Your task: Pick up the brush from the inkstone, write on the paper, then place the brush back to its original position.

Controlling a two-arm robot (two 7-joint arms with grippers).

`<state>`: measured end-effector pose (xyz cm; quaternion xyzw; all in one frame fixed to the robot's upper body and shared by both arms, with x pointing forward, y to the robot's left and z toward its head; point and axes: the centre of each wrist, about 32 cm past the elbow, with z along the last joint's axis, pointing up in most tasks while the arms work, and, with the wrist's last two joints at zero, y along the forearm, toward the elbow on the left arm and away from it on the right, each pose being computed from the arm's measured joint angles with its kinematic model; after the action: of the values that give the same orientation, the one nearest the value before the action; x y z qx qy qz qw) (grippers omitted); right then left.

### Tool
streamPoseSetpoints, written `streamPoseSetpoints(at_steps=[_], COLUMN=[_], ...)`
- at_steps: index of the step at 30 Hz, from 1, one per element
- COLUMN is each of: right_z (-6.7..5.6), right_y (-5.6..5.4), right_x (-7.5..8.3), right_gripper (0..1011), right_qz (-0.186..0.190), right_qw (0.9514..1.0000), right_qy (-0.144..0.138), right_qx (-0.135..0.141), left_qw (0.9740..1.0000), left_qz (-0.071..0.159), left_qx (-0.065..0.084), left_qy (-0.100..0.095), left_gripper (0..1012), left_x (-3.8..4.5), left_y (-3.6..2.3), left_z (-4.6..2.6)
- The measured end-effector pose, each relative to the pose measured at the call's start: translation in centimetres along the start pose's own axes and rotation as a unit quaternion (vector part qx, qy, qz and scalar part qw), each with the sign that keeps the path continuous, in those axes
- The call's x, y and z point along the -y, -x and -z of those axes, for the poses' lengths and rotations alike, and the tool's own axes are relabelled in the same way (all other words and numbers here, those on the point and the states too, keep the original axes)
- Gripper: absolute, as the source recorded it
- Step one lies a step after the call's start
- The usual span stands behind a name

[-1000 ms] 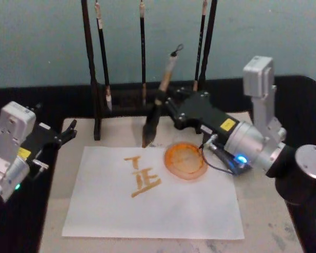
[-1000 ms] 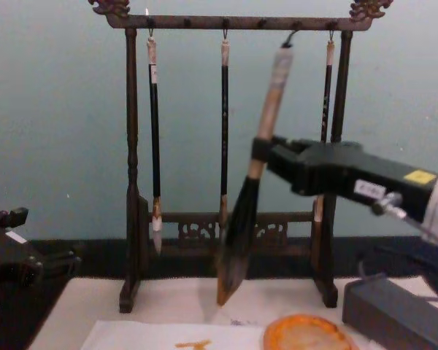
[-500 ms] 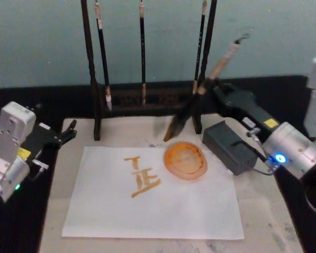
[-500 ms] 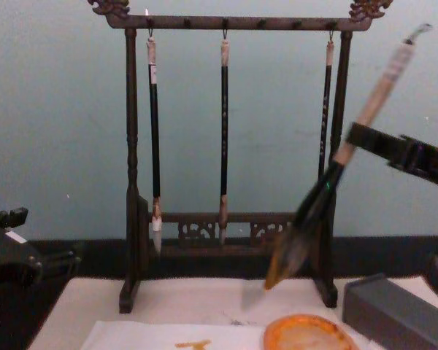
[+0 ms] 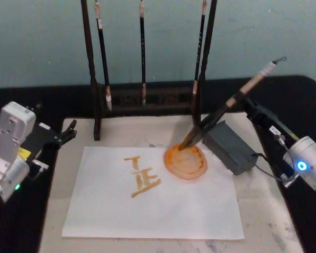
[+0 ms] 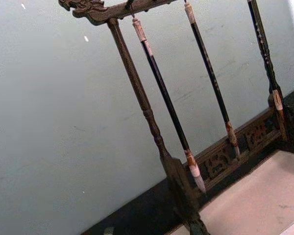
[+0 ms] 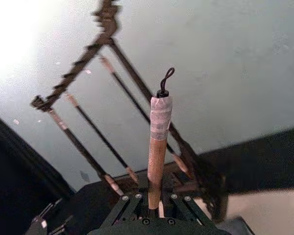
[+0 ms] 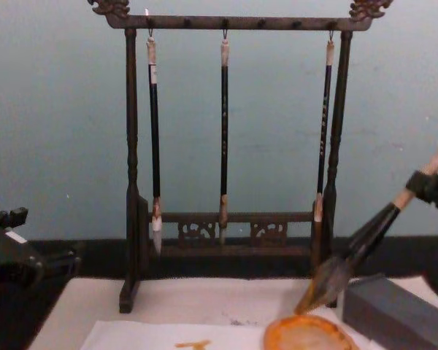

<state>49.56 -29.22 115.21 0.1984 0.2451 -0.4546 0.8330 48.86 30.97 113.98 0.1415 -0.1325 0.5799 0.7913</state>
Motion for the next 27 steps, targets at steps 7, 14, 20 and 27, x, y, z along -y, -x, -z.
streamPoseSetpoints(at_steps=[7,14,20,27], right_z=[0.7,1.2,1.6,1.8], right_y=[-1.5,-2.6,-3.3,-3.8], right_x=[-0.1,-0.4,-0.6,-0.7], right_gripper=[161,161,161,161], right_qz=[0.018,0.029,0.036,0.039], right_qw=[0.9983,0.9955,0.9933,0.9915], right_qy=[0.008,0.011,0.016,0.021], right_qx=[-0.054,-0.089,-0.109,-0.123], left_qw=[1.0000,1.0000,1.0000,1.0000], left_qz=[0.000,0.000,0.000,0.000], left_qx=[0.000,0.000,0.000,0.000], left_qy=[0.000,0.000,0.000,0.000], left_gripper=[1009,1009,1010,1010], left_x=[0.00,0.00,0.00,0.00], left_y=[0.00,0.00,0.00,0.00], left_z=[0.00,0.00,0.00,0.00])
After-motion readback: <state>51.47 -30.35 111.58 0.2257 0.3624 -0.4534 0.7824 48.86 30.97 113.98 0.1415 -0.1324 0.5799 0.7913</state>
